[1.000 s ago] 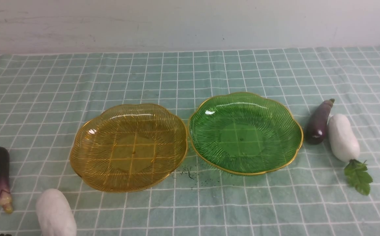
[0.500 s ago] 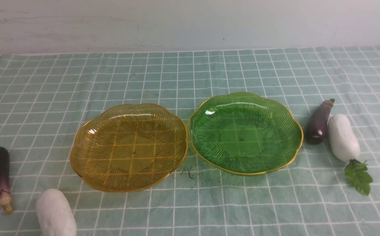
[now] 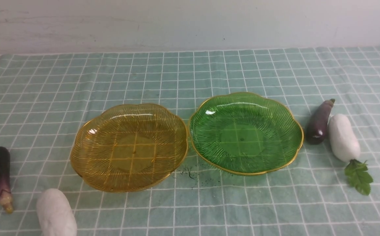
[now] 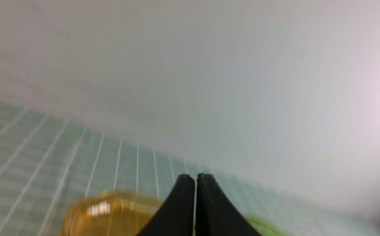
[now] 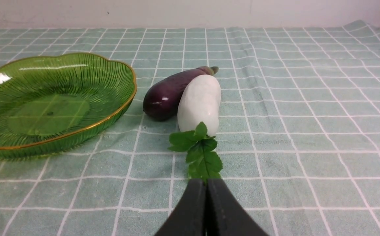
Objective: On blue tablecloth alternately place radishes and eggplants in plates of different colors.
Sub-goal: 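Pick up the white radish and place it in the left plate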
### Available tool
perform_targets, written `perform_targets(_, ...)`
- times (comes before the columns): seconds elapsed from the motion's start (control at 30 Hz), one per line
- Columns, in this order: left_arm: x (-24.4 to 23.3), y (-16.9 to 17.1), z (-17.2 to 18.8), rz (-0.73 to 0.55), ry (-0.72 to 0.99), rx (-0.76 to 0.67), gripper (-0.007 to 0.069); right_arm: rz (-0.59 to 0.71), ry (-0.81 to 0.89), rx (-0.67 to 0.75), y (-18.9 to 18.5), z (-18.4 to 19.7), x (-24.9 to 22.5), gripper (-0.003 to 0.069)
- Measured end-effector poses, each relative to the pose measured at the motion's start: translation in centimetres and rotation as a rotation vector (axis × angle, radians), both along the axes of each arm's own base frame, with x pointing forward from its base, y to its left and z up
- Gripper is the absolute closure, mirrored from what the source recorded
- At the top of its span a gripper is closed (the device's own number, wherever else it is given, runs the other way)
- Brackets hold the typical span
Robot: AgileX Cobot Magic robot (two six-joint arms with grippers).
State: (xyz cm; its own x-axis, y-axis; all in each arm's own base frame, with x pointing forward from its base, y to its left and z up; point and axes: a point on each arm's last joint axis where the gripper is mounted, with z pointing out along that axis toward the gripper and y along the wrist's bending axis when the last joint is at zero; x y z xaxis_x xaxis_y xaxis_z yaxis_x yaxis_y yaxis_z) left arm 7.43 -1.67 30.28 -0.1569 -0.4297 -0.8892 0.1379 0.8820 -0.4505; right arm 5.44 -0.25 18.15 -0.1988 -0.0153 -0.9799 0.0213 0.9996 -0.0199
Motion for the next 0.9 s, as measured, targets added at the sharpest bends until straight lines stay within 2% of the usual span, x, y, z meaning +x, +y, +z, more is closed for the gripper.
perform_targets(0.1,2.9,-1.1,0.0,-0.120,0.336,0.084,0.0633,0.002,-0.070,0.116,0.2,0.4,0.1,0.0674)
perform_targets(0.17,4.9,-1.3,-0.7,-0.169,0.536,0.150,0.0633,0.002,-0.157,0.267,0.3,1.2,0.2,0.0674)
perform_targets(0.2,5.7,-1.4,-1.1,-0.185,0.615,0.173,0.0633,0.026,-0.189,0.339,0.3,1.5,0.2,0.0674)
perform_targets(0.3,7.9,-1.1,-2.6,-0.198,0.806,0.258,0.0633,-0.014,-0.286,0.557,0.2,2.4,0.2,0.0674)
perform_targets(0.4,9.8,-0.6,-4.5,-0.164,0.955,0.298,0.0633,-0.025,-0.321,0.671,0.0,2.7,0.2,0.0674)
perform_targets(0.63,11.0,-0.3,-6.4,-0.109,1.075,0.285,0.0631,-0.035,-0.366,0.736,-0.2,3.0,0.1,0.0674)
perform_targets(0.73,11.3,-0.3,-6.6,-0.107,1.082,0.296,0.0606,-0.018,-0.305,0.745,0.2,3.2,0.1,0.0674)
perform_targets(0.8,11.7,-0.2,-6.9,-0.103,1.083,0.312,0.0533,0.022,-0.251,0.692,0.7,5.0,-0.2,0.0674)
perform_targets(0.83,11.8,-0.2,-6.9,-0.101,1.081,0.312,0.0526,0.025,-0.250,0.683,0.7,5.4,-0.2,0.0674)
perform_targets(0.87,12.2,-0.1,-7.4,-0.095,1.085,0.328,0.0435,0.049,-0.183,0.610,1.0,7.2,-0.1,0.0674)
perform_targets(0.9,12.4,0.0,-7.6,-0.093,1.090,0.333,0.0391,0.058,-0.154,0.568,1.1,7.9,0.0,0.0674)
